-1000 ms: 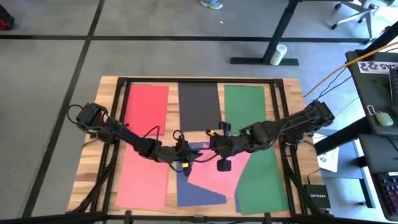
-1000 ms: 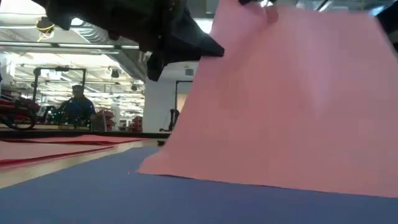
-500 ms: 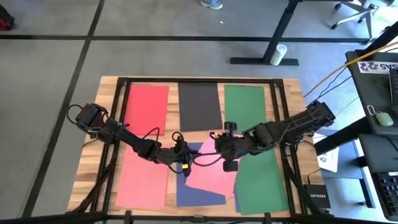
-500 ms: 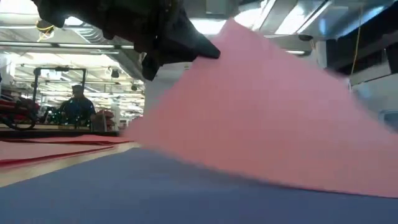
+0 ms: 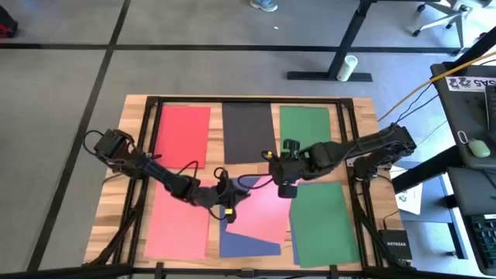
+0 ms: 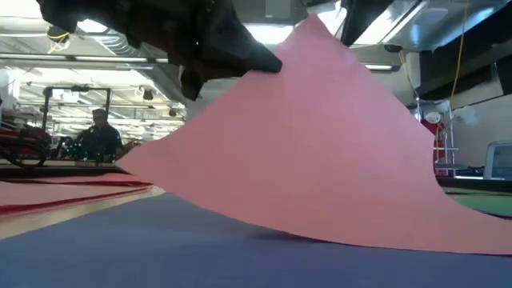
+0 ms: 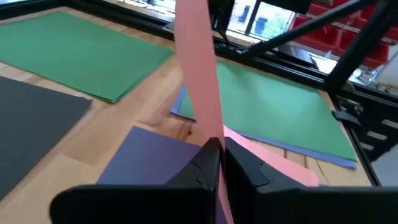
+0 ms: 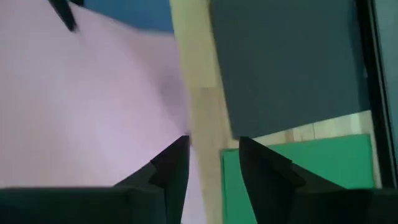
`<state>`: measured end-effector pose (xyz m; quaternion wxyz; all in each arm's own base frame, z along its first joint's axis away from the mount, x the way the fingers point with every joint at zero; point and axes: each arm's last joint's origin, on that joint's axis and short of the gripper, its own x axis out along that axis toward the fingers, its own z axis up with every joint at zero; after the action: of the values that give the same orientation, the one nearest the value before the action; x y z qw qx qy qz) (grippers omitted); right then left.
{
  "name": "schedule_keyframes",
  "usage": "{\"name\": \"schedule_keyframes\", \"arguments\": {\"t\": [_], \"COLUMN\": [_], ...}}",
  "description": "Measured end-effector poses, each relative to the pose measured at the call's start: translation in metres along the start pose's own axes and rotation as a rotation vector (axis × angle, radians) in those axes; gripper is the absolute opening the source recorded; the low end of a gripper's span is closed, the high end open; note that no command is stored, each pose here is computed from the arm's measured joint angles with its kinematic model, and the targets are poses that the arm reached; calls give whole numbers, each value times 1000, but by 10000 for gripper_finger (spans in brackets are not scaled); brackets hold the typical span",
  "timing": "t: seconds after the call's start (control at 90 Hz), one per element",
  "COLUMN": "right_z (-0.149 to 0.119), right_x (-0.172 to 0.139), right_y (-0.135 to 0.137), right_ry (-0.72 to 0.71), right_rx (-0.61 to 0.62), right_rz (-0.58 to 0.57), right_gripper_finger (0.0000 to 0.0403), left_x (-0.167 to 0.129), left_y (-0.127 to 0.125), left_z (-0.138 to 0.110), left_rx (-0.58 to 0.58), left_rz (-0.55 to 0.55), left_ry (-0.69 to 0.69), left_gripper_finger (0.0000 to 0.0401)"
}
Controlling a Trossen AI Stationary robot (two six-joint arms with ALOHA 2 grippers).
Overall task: Organize paper
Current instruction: Stack the pink paper on the stacked pink paper
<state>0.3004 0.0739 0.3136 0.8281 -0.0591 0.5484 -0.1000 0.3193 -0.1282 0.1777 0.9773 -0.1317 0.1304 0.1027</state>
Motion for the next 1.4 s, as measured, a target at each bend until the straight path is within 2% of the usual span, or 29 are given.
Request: {"name": "schedule_keyframes", "arguments": {"t": [0.089, 0.367, 1.022, 1.178, 1.4], "right_z": [1, 4, 8, 6, 3], "right_x": [2, 1, 5, 5, 5], "right_y": [-4, 2, -9, -9, -9], "right_ry": [15, 22, 11, 31, 55], "right_rx": [-15, -79, -60, -66, -67], "right_rz": [37, 271, 278, 275, 271], "right_gripper_finger": [129, 129, 129, 129, 129], "left_x": [-1, -1, -8, -26, -64], "left_y": [-1, -2, -8, -7, 2], "left_z": [-1, -1, -1, 13, 22], "left_rx": [3, 11, 53, 61, 14], "left_rz": [-5, -6, 3, 11, 75], "left_ry": [2, 3, -6, 33, 194], "left_gripper_finger": [0, 0, 0, 0, 0]}}
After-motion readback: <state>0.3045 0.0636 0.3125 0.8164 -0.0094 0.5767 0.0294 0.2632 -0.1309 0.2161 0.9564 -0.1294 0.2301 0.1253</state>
